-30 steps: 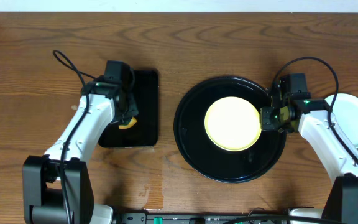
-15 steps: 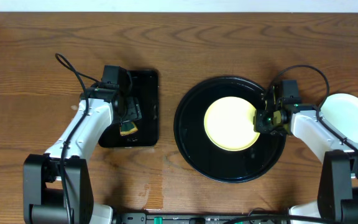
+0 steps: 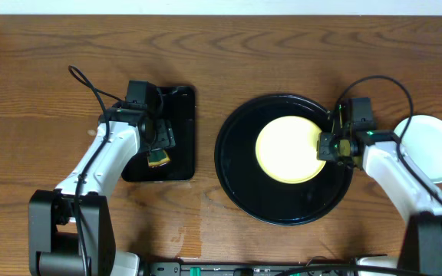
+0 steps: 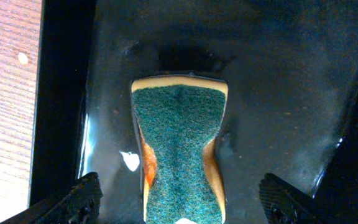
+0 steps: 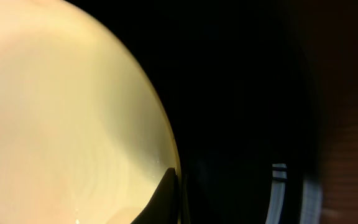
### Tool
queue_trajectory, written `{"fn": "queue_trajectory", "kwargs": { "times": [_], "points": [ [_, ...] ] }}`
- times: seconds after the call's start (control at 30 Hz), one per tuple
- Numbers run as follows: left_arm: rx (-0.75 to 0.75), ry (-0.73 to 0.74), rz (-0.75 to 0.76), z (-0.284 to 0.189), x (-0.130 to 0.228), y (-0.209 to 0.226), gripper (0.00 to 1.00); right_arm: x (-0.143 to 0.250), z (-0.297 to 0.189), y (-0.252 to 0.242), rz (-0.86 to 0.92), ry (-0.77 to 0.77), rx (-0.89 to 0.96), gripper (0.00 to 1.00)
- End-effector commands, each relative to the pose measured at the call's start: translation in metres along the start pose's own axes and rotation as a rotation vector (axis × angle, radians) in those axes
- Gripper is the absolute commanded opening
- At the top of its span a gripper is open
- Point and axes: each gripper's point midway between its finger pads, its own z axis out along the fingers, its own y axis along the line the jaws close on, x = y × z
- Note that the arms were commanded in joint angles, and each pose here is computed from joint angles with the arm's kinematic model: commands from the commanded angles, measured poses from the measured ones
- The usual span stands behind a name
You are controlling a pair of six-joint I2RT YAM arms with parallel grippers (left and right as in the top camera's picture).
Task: Clean dirty plates on tray and stack at the side
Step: 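Tilt and lift the yellow plate, carrying it right with the right gripper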
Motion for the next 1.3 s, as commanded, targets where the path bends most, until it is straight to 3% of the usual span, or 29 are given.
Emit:
{"fn": "queue_trajectory", "kwargs": {
  "times": [0.0,0.47,0.9,1.17,1.27],
  "points": [
    [-0.008,0.014,0.005,0.004,0.003,0.002,0.82,-0.03,-0.041,-0.003,-0.071,-0.178,0.129,0.01],
    [-0.008,0.014,0.005,0.004,0.003,0.002,0.82,-0.051,-0.134,0.034,-0.417,-0.543,0.589,0.01],
    [-0.008,0.014,0.005,0.004,0.003,0.002,0.83,-0.054,-0.15,0.064,-0.547,-0.626,0.609,0.01],
    [-0.008,0.014,0.005,0.004,0.003,0.002,0.83,-0.058,-0.158,0.064,-0.5,-0.664,0.6,0.01],
    [-0.008,0.014,0.005,0.004,0.003,0.002,0.83,-0.051,-0.146,0.056,-0.403,-0.625,0.534,0.01]
  ]
}}
